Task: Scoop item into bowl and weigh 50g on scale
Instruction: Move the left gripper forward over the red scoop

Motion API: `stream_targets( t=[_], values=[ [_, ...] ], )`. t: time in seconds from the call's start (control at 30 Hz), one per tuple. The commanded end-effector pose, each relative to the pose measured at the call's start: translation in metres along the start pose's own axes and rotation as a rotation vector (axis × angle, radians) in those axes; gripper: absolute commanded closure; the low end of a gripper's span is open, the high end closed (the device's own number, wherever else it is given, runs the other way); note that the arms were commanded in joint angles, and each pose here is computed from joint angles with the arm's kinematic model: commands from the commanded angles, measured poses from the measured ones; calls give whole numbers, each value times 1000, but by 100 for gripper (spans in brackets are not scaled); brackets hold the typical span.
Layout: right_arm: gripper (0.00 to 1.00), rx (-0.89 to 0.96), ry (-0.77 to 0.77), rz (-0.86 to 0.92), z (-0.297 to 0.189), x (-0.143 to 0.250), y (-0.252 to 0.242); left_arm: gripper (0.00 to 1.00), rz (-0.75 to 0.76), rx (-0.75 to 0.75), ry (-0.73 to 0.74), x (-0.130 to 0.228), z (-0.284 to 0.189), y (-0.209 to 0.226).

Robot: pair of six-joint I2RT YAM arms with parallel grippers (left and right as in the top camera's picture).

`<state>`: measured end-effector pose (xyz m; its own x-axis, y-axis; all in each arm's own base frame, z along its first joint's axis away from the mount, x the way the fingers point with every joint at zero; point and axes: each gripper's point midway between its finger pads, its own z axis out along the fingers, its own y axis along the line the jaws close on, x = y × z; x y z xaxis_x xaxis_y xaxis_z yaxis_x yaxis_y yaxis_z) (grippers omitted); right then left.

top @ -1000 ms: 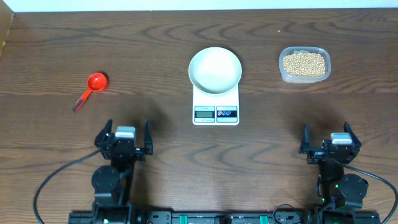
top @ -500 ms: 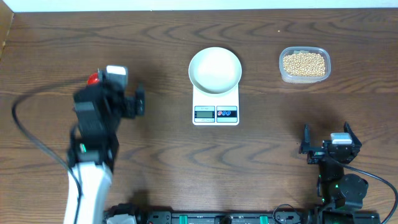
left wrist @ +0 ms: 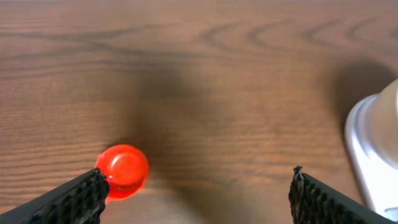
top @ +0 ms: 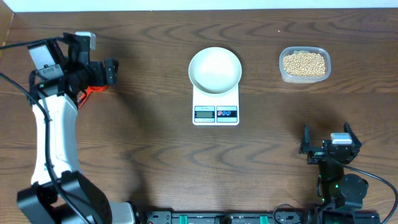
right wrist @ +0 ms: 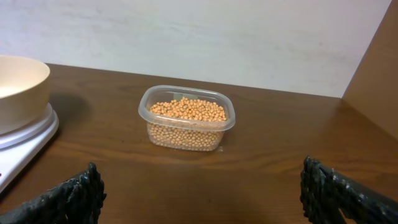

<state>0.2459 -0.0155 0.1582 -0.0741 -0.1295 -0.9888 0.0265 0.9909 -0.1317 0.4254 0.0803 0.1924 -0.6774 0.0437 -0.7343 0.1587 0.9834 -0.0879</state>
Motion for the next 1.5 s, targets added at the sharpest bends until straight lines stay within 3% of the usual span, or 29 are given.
stream_targets(
  t=[0.0, 0.53, 0.97, 1.47],
  values=[
    [1, -1, 2, 10, 0, 1, 1, 5, 149, 19, 4, 3, 4, 10],
    [1, -1, 2, 10, 0, 1, 1, 5, 77, -20, 2, 2, 3, 19],
    [1, -1, 1, 10, 0, 1, 1, 5, 40, -6, 79, 27, 23, 23],
    [1, -1, 2, 10, 0, 1, 1, 5, 74, -197, 112, -14, 9, 76]
  ],
)
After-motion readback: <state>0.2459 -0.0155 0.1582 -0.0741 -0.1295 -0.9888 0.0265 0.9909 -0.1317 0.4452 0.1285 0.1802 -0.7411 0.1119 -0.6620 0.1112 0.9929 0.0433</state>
